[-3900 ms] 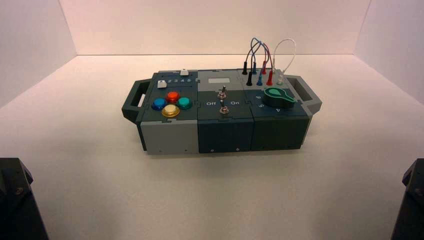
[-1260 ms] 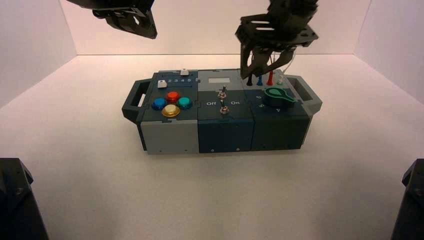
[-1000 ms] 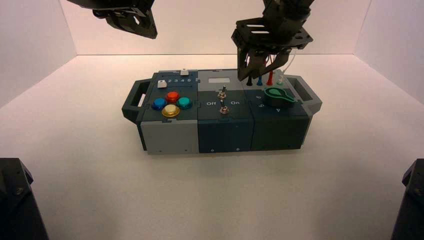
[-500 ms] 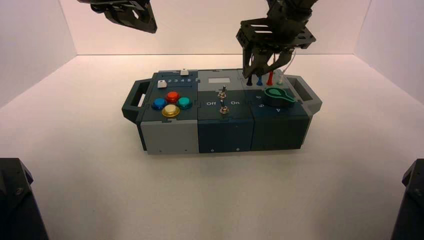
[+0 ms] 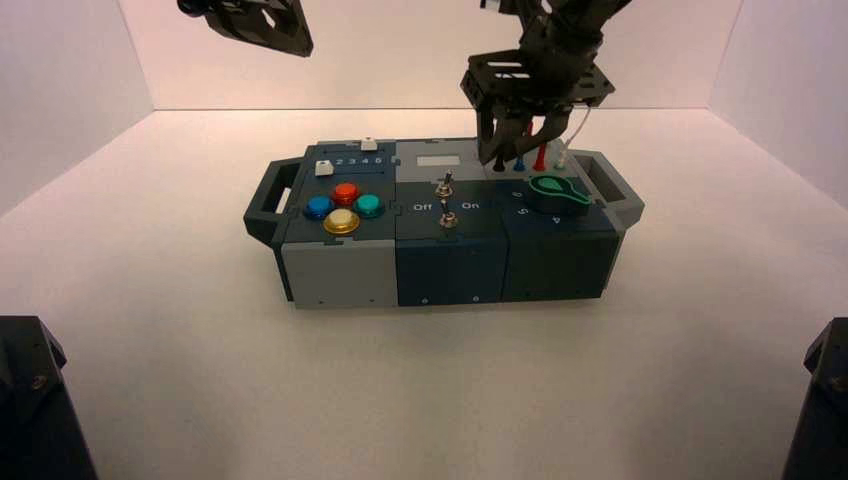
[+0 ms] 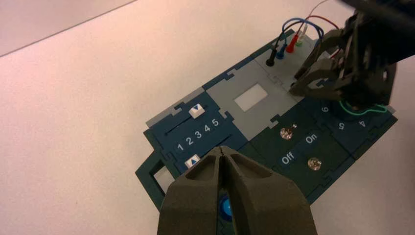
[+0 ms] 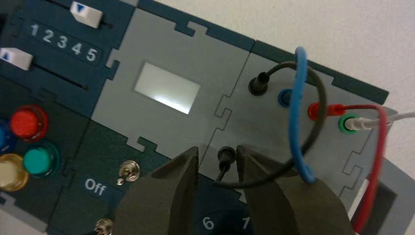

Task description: Pull the black wire.

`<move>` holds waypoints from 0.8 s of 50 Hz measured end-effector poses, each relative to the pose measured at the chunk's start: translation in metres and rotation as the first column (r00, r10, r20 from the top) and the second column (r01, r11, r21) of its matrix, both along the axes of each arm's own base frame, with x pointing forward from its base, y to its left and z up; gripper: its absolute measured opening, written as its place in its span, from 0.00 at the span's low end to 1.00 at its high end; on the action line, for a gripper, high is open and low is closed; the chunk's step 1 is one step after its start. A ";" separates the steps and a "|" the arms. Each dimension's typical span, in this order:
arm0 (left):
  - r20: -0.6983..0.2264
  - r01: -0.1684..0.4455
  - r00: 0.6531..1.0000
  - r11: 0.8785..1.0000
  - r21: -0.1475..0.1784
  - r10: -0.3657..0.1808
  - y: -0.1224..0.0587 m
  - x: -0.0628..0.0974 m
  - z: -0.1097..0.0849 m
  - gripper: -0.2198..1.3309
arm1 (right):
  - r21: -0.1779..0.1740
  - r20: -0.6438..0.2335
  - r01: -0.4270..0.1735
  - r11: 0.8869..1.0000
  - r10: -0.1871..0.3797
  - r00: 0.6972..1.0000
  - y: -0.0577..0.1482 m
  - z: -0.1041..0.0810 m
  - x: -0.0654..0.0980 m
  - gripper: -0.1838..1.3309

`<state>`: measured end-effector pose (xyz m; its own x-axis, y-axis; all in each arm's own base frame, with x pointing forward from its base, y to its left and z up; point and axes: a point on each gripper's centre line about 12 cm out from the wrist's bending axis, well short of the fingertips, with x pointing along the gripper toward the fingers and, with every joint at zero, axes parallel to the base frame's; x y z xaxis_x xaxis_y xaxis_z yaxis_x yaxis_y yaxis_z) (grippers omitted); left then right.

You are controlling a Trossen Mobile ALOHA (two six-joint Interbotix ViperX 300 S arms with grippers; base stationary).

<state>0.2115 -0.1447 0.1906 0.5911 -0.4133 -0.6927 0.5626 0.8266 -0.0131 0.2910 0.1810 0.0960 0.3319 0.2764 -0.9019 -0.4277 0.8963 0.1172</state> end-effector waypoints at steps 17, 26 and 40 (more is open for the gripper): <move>0.010 0.000 1.000 1.000 -0.007 0.000 0.000 0.000 0.003 0.03 | -0.006 0.019 -0.004 1.000 0.004 1.000 -0.002 -0.001 0.004 0.17; 0.010 0.000 1.000 1.000 -0.007 0.000 0.000 0.000 0.003 0.03 | -0.007 0.016 -0.006 1.000 0.006 1.000 -0.001 -0.001 0.004 0.17; 0.011 0.000 1.000 1.000 -0.008 0.000 0.000 0.000 0.004 0.03 | -0.008 0.013 -0.015 1.000 0.015 1.000 -0.002 0.007 0.001 0.17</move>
<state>0.2117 -0.1449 0.1941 0.5990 -0.4186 -0.6826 0.5627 0.8266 -0.0131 0.2923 0.1788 0.1030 0.3392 0.2739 -0.9000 -0.4423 0.8908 0.1043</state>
